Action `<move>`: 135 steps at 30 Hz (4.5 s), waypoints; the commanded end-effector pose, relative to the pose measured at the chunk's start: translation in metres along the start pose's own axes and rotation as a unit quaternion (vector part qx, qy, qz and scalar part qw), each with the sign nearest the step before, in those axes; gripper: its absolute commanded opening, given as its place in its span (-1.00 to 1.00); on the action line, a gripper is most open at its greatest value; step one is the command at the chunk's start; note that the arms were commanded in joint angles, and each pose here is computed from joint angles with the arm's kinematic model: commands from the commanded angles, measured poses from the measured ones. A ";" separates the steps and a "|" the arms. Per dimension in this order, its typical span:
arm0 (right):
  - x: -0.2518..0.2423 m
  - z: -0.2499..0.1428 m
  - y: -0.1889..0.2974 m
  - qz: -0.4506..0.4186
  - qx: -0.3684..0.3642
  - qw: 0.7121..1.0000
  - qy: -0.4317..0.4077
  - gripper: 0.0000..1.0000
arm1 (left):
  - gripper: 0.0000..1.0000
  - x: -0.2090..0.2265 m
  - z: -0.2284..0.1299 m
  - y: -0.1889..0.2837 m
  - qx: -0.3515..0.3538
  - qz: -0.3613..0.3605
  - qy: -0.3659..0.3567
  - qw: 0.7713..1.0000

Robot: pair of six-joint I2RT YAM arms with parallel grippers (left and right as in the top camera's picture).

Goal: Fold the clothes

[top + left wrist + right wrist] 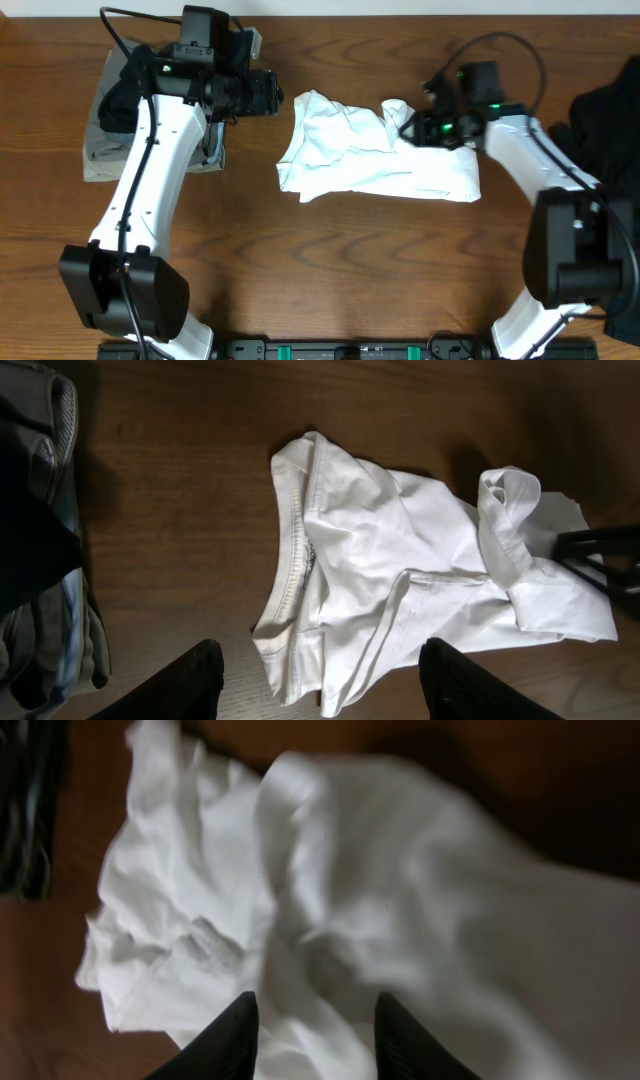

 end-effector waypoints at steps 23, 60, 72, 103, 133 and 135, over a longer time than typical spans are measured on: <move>0.068 -0.053 -0.044 0.195 0.064 0.972 0.116 -0.94 | 0.30 -0.001 0.004 0.008 -0.014 0.003 -0.016 1.000; -0.015 -0.001 0.103 -0.028 -0.076 0.997 0.018 -0.16 | 0.98 0.055 -0.062 -0.195 0.230 -0.069 0.093 0.966; -0.016 -0.001 0.103 -0.030 -0.073 0.997 0.016 -0.16 | 0.15 0.030 -0.102 -0.229 0.285 -0.071 0.060 0.954; -0.019 0.005 0.104 -0.046 -0.091 0.994 0.027 -0.15 | -0.79 -0.040 -0.055 -0.055 0.117 -0.009 -0.080 0.990; -0.018 0.000 0.103 -0.041 -0.076 0.996 0.015 -0.13 | 0.29 -0.099 -0.088 -0.100 0.089 0.009 -0.204 0.975; -0.018 0.000 0.103 -0.041 -0.076 0.996 0.015 -0.13 | 0.43 -0.097 -0.079 -0.077 0.068 0.008 -0.198 0.978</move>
Point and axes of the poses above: each gripper's point midway between its finger pads, its own y axis back along the fingers, its own x axis along the line the jaws close on, z = x × y, the point moved 8 cm from there along y, back along the fingers, and after that the axes turned 14 degrees about y, right-handed, at the moved point
